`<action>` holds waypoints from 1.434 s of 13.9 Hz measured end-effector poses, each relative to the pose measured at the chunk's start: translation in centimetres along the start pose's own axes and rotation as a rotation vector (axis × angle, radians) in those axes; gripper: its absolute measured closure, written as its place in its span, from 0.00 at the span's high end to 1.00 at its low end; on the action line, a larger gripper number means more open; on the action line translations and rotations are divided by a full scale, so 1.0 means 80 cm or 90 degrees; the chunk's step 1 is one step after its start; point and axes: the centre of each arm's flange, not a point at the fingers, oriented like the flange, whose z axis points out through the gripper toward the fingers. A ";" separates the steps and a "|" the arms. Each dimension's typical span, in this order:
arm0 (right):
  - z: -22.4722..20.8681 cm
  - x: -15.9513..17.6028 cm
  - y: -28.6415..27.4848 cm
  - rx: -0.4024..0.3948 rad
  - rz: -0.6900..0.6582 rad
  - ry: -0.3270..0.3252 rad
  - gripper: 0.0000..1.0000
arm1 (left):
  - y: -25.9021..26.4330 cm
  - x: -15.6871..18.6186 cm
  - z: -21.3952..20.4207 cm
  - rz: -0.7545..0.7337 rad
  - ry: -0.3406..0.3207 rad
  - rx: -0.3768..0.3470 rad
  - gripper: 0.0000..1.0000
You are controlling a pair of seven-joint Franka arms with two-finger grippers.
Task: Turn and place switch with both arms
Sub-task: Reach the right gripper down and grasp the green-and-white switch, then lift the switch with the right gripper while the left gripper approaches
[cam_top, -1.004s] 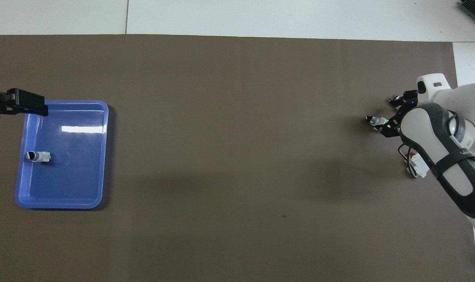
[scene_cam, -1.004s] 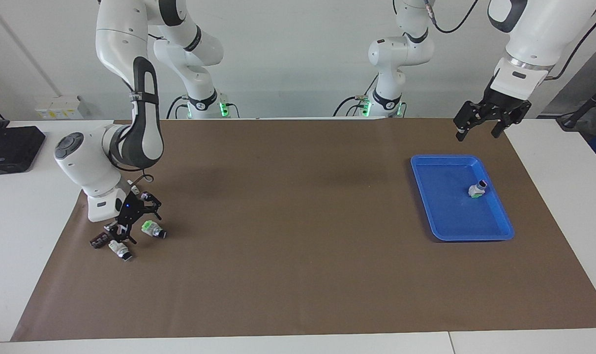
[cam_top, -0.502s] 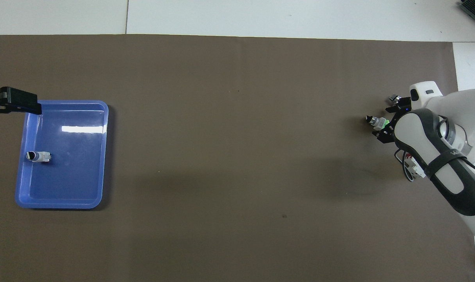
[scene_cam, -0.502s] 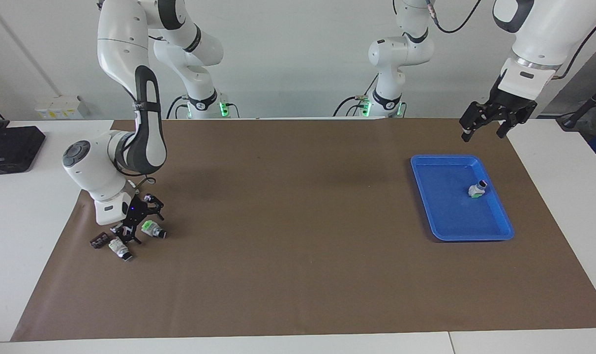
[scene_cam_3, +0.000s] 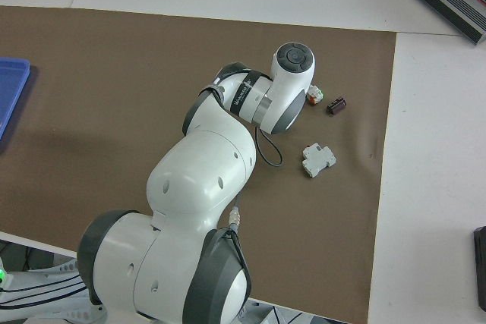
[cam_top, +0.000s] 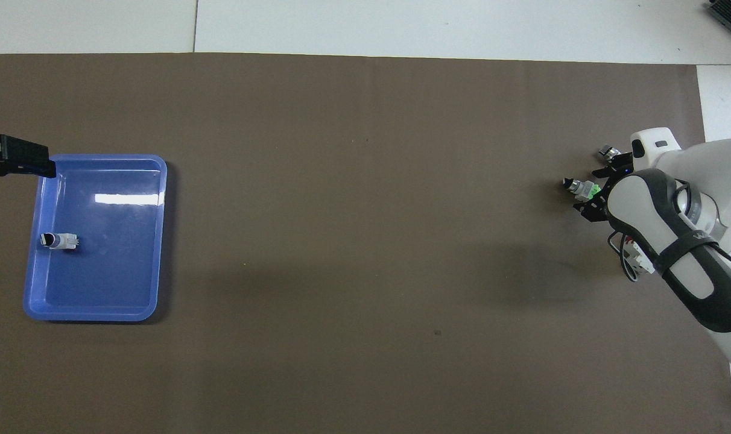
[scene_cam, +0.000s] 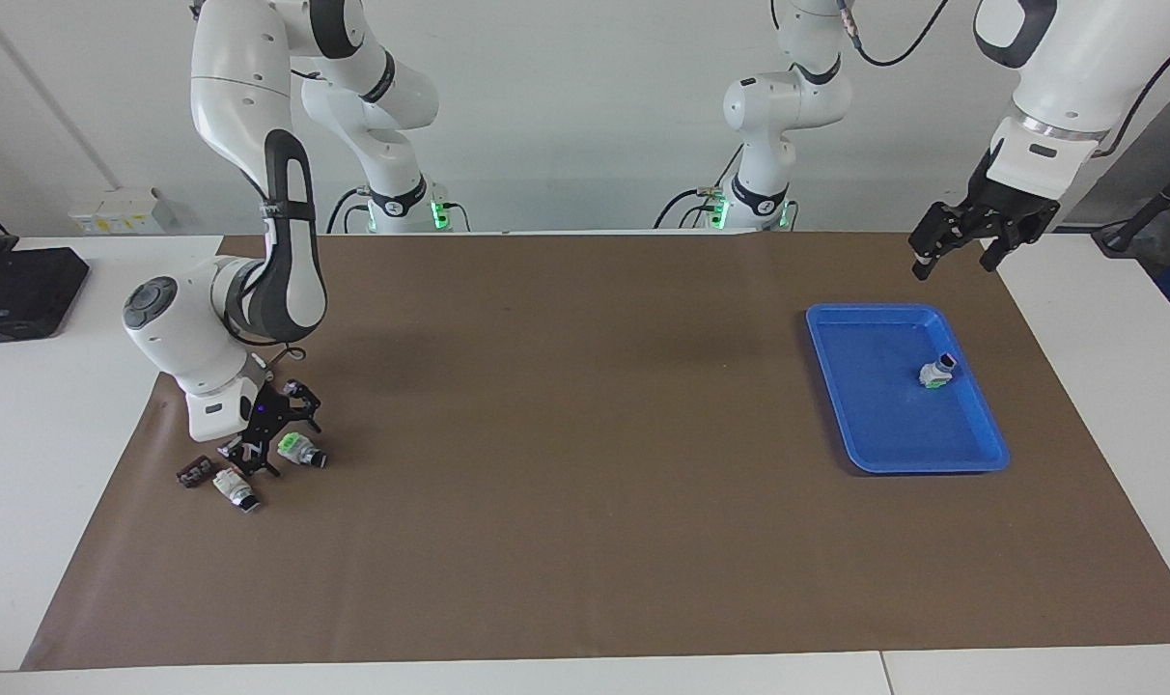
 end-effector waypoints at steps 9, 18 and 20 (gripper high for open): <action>-0.003 -0.004 0.002 -0.005 -0.011 -0.012 0.41 | -0.001 -0.007 0.007 -0.001 -0.008 0.002 1.00; -0.081 0.090 -0.040 0.004 -0.149 -0.015 0.41 | 0.002 -0.016 0.018 -0.004 -0.024 -0.016 0.97; -0.118 0.144 -0.078 0.010 -0.199 0.004 0.41 | 0.000 -0.020 0.021 -0.018 -0.034 -0.062 0.91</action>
